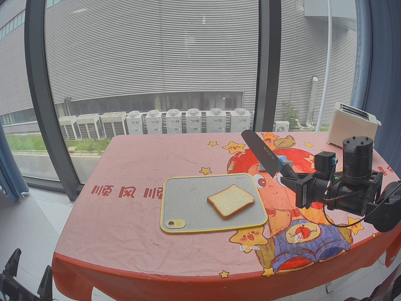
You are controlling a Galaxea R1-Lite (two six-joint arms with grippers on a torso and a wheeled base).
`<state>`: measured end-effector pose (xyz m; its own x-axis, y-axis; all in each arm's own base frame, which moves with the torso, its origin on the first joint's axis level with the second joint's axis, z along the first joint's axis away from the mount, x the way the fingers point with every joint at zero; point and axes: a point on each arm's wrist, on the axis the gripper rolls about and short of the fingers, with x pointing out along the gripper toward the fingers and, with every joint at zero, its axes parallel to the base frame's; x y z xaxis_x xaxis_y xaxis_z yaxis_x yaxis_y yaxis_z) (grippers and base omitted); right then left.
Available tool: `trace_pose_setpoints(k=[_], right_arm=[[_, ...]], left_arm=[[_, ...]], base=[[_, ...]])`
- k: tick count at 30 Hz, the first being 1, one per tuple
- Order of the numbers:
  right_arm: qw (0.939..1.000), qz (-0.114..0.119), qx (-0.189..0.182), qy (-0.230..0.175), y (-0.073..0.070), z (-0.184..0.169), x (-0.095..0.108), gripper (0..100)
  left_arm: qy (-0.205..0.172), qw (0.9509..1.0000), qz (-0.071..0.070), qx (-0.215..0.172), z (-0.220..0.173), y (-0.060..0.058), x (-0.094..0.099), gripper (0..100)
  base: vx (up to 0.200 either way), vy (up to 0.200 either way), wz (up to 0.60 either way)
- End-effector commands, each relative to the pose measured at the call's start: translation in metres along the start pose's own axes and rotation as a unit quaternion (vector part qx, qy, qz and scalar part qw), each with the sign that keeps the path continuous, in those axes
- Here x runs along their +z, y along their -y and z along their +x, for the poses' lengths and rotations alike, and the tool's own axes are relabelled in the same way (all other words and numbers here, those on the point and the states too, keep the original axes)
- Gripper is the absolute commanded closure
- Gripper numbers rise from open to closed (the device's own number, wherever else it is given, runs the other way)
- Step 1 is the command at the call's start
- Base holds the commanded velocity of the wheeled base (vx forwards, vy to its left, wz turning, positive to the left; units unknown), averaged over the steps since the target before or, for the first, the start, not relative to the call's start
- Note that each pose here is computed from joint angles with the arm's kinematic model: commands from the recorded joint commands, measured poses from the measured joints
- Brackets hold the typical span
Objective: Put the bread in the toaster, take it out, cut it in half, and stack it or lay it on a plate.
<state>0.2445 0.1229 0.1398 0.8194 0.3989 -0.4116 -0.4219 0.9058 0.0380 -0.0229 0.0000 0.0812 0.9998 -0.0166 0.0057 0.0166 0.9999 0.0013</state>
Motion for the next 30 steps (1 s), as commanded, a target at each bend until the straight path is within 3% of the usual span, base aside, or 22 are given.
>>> trace_pose_setpoints(k=[1, 11, 30], right_arm=[[1.0, -0.003, 0.009, -0.004, -0.002, 0.001, -0.002, 100], [0.9991, -0.007, 0.042, 0.002, -0.005, 0.0, 0.001, 100], [0.9974, -0.03, 0.065, -0.003, -0.017, -0.015, -0.006, 100]], left_arm=[[-0.001, 1.0, -0.001, 0.001, 0.0, 0.0, -0.005, 0], [-0.001, 1.0, -0.001, 0.001, 0.0, 0.0, -0.005, 0], [0.0, 1.0, -0.001, 0.002, 0.0, 0.0, -0.005, 0]], base=[[0.0, 0.0, 0.0], [0.0, 0.0, 0.0], [0.0, 0.0, 0.0]])
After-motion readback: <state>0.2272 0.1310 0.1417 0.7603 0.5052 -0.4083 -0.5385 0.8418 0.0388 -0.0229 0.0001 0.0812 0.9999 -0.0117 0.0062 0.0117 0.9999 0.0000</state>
